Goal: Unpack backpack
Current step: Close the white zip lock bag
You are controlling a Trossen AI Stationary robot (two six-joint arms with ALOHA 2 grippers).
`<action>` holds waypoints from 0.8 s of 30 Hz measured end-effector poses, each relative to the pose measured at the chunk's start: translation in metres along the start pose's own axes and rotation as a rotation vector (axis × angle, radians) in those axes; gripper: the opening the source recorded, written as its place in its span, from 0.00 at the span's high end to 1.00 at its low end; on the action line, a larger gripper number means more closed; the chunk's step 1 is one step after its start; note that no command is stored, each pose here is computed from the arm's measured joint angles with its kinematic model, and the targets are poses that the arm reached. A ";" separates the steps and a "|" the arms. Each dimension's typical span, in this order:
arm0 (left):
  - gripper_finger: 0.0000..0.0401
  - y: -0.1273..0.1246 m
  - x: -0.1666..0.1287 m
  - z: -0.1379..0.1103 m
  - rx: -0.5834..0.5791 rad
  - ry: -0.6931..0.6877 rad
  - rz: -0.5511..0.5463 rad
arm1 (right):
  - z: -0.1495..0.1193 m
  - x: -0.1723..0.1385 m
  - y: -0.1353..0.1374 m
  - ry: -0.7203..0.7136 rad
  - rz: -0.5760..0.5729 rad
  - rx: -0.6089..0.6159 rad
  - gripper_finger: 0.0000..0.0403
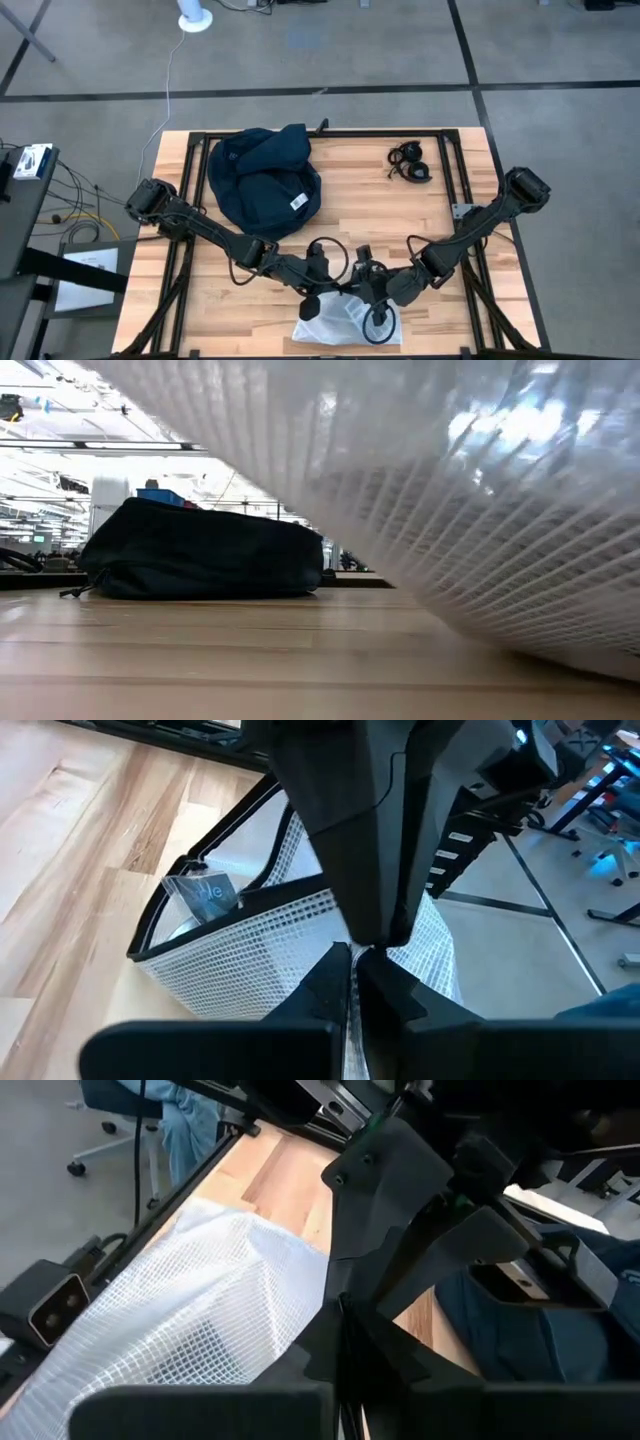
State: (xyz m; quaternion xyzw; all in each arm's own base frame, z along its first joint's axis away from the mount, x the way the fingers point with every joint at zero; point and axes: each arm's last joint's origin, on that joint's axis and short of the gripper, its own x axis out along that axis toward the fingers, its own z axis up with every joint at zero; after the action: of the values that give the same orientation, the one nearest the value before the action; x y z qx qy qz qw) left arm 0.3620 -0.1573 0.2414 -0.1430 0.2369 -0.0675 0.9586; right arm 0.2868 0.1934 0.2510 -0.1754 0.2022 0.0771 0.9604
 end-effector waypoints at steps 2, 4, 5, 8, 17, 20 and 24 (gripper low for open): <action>1.00 0.000 0.000 0.000 0.000 0.001 0.000 | 0.004 -0.001 0.001 -0.012 0.003 0.003 0.97; 1.00 0.000 0.000 0.000 0.004 0.005 0.002 | 0.009 -0.003 0.002 -0.024 0.001 0.007 0.97; 1.00 0.000 0.000 0.000 0.004 0.008 0.003 | 0.011 -0.003 0.002 -0.031 0.001 0.010 0.97; 1.00 0.001 0.000 -0.002 0.008 0.023 0.011 | 0.017 -0.005 0.002 -0.047 0.001 0.018 0.97; 1.00 -0.001 -0.001 -0.004 0.022 0.030 0.012 | 0.019 -0.005 0.001 -0.057 0.005 0.069 0.97; 1.00 -0.005 -0.001 -0.005 0.035 0.031 0.004 | 0.020 -0.005 0.002 -0.068 0.009 0.084 0.97; 1.00 -0.009 -0.002 -0.008 0.044 0.033 -0.004 | 0.023 -0.006 0.002 -0.096 0.010 0.104 0.97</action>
State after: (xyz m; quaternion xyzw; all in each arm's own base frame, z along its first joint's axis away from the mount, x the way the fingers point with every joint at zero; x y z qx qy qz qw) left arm 0.3560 -0.1674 0.2387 -0.1212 0.2509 -0.0769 0.9573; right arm 0.2895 0.2031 0.2724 -0.1204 0.1604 0.0797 0.9764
